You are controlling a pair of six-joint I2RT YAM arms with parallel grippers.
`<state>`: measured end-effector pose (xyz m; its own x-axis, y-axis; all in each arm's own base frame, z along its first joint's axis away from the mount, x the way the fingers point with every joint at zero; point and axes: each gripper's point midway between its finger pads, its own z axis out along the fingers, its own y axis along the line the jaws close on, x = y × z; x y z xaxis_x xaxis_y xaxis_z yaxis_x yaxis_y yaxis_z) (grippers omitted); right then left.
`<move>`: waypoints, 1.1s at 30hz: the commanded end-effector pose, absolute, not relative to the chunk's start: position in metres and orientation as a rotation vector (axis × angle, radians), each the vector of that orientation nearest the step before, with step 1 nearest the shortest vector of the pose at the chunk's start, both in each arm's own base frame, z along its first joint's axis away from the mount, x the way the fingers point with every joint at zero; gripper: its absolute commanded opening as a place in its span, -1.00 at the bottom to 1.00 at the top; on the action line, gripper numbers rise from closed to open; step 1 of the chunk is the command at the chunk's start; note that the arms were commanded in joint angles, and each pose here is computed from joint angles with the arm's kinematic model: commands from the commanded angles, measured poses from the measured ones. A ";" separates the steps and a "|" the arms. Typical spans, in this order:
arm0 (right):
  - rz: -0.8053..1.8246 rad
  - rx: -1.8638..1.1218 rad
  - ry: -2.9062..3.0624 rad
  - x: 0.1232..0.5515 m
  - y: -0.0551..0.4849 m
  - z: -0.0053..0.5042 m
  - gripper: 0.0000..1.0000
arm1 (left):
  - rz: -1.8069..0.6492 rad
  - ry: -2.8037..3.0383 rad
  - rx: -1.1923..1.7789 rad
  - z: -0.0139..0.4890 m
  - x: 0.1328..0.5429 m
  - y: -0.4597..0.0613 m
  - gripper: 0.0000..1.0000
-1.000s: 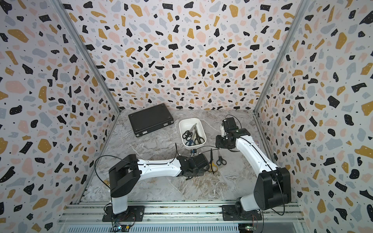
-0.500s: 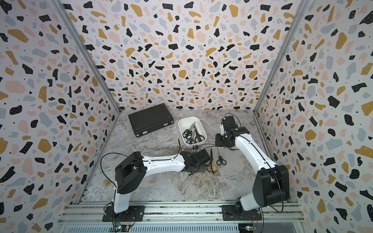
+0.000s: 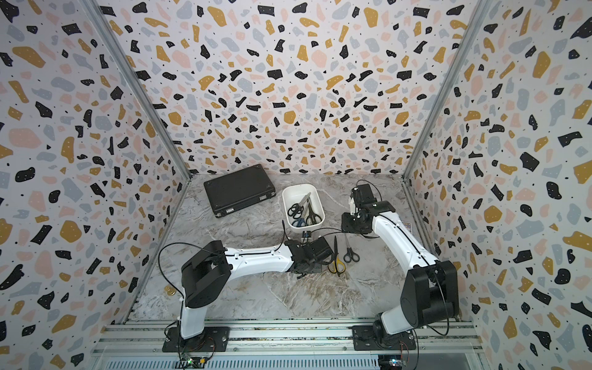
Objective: Take the scissors out of the storage box
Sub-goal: Place the scissors at the center of the board.
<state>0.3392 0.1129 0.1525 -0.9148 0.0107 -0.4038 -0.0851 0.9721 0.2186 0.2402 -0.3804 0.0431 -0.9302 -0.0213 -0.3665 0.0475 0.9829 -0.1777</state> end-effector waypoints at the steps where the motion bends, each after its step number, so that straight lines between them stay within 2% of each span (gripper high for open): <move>1: 0.335 -0.064 2.674 0.344 0.116 0.166 0.06 | -0.207 2.797 0.038 0.028 0.239 -0.378 -0.97; 9: 0.335 -0.064 2.672 0.343 0.115 0.167 0.06 | -0.253 2.802 0.036 0.033 0.239 -0.384 -0.62; 19: 0.330 -0.063 2.664 0.342 0.114 0.170 0.07 | -0.362 2.770 0.022 0.049 0.243 -0.392 -0.48; 23: 0.329 -0.066 2.670 0.342 0.114 0.170 0.07 | -0.413 2.698 0.053 0.079 0.247 -0.390 -0.47; 28: 0.345 -0.062 2.672 0.347 0.118 0.169 0.06 | -0.347 2.551 0.121 0.132 0.264 -0.365 -0.41; 33: 0.352 -0.074 2.658 0.361 0.125 0.179 0.07 | -0.209 2.433 0.229 0.170 0.299 -0.329 -0.15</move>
<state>0.3533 0.1214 0.1633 -0.9065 0.0105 -0.4222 -0.0985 0.9669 0.2354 0.2714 -0.3575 0.1535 -0.8216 0.0205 -0.5696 0.1835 0.9557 -0.2302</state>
